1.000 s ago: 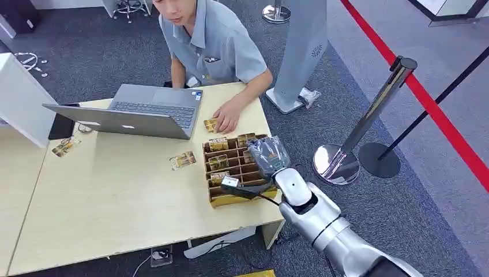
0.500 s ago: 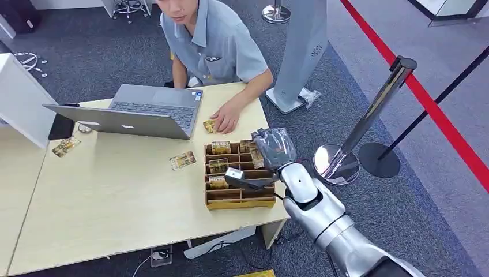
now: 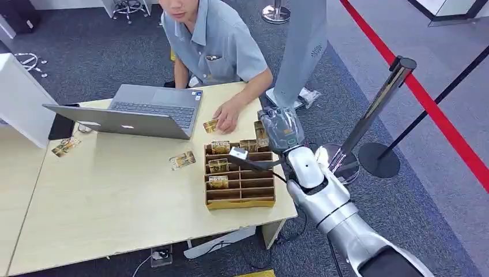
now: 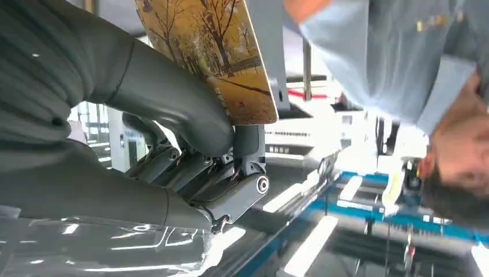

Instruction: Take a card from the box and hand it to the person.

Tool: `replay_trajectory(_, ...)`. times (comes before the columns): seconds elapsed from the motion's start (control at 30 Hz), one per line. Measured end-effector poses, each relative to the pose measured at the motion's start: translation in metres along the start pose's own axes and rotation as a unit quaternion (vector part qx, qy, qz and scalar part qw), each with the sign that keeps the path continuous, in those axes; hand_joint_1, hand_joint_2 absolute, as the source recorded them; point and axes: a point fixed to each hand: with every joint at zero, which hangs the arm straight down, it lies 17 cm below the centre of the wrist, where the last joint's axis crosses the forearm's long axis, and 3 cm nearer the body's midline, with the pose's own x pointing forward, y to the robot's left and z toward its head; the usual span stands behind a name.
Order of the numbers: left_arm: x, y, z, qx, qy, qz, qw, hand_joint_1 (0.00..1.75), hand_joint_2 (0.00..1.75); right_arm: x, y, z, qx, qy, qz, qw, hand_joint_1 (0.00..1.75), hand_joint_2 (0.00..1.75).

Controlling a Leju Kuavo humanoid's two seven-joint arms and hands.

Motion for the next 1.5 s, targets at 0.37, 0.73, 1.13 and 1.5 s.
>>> replay_trajectory(0.37,0.001,0.0,0.001,-0.009,-0.003,-0.023,1.0,0.0,0.0,-0.009,-0.091,-0.086,-0.093,-0.02,0.001,0.996,1.75,1.75)
replay_trajectory(0.73,0.0,-0.002,0.001,-0.014,-0.002,-0.033,0.999,0.0,0.0,-0.037,-0.082,-0.111,-0.069,0.0,0.042,0.997,1.71,1.75)
replay_trajectory(1.13,-0.001,-0.003,0.001,-0.014,-0.001,-0.029,0.999,0.0,0.0,-0.066,-0.049,-0.098,-0.035,0.037,0.029,0.998,0.0,1.75)
replay_trajectory(1.5,-0.006,-0.007,0.0,-0.002,0.003,0.009,1.0,0.0,0.0,-0.046,-0.023,-0.027,0.008,0.084,-0.208,0.974,0.0,1.75)
